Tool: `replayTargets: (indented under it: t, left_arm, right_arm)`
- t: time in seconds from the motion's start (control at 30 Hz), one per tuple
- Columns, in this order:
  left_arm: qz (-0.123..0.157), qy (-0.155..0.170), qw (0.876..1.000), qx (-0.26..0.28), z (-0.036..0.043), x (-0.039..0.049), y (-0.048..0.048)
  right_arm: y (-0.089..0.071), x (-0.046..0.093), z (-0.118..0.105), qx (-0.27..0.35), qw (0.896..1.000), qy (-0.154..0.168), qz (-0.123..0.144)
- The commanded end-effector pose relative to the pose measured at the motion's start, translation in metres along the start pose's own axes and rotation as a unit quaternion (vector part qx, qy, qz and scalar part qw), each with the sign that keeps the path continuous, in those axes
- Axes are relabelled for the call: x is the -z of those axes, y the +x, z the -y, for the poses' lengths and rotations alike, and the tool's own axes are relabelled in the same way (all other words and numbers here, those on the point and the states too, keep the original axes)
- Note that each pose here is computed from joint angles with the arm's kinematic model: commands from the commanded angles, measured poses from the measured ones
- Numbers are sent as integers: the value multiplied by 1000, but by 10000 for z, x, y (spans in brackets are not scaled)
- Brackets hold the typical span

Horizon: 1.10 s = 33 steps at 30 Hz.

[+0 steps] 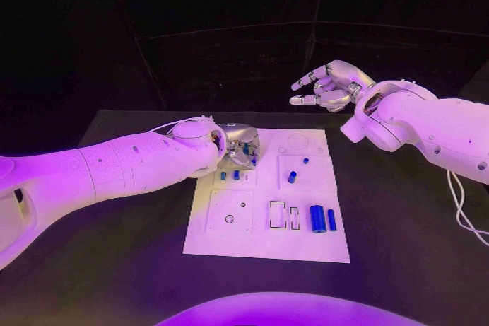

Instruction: Assemble the parts on the task board

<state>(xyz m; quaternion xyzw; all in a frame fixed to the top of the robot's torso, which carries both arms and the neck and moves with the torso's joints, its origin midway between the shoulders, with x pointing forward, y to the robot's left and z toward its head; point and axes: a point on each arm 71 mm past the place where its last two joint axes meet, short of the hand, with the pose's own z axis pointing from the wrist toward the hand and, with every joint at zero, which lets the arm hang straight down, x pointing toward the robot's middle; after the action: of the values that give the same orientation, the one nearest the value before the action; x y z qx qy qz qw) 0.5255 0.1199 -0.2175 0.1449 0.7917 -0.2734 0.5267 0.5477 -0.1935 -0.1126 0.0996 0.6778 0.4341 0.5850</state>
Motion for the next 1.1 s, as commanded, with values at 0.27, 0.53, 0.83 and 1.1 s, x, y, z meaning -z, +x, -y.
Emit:
replayTargets:
  t: [0.27, 0.53, 0.83, 1.1]
  left_arm:
    - [-14, -5, 1000, -7, -11, -19, 60]
    - [1, -7, 1000, 7, -43, 2, 45]
    - [31, 4, 999, 38, -60, 116, -10]
    - [60, 14, 996, 69, -123, 289, -133]
  right_arm:
    - [5, -10, -26, 0, 1000, -7, -4]
    - [5, -9, -26, 0, 1000, -7, -4]
    - [3, -9, -24, 0, 1000, -7, -3]
    - [-2, -4, -19, 0, 1000, -6, -3]
